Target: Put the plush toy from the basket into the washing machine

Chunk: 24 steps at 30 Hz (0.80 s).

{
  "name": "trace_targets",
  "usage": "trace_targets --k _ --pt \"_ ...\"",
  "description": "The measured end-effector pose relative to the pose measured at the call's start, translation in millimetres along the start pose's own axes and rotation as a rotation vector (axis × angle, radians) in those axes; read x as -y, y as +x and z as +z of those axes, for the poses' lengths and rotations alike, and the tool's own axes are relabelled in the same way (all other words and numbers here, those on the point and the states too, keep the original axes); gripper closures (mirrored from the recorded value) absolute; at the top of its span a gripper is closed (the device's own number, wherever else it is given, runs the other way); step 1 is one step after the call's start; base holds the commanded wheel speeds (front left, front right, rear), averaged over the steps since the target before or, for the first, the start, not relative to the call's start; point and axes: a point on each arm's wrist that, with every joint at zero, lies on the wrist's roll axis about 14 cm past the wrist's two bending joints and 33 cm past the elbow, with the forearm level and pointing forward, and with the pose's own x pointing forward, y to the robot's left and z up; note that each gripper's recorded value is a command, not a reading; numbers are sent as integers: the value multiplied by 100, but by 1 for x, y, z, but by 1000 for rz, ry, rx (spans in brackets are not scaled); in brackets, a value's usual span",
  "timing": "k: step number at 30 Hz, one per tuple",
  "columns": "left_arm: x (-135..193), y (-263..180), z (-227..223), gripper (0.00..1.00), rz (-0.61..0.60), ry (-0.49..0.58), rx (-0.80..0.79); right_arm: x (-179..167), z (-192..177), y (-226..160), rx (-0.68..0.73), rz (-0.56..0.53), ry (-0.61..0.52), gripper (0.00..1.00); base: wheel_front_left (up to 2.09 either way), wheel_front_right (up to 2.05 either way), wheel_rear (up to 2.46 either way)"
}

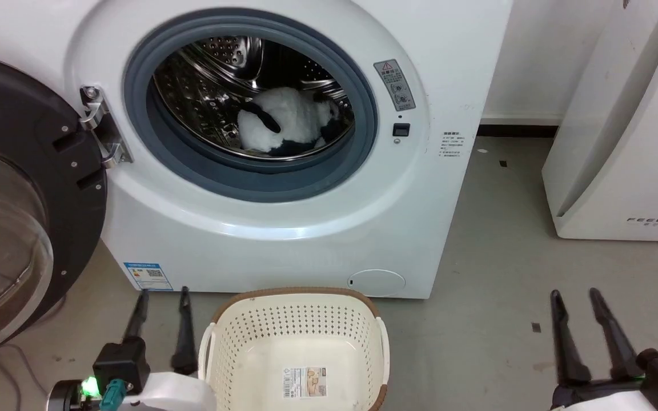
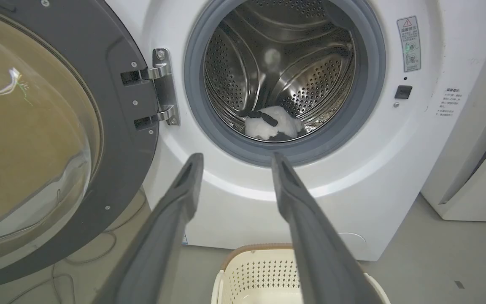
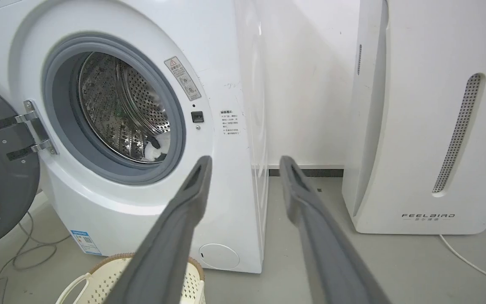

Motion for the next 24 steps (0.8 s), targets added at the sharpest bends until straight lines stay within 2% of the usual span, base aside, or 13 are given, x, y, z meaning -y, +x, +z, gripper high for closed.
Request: trace_targets --k 24 --pt "5 3 1 100 -17 0 -21 -1 -4 0 -35 4 -15 100 0 0 0"
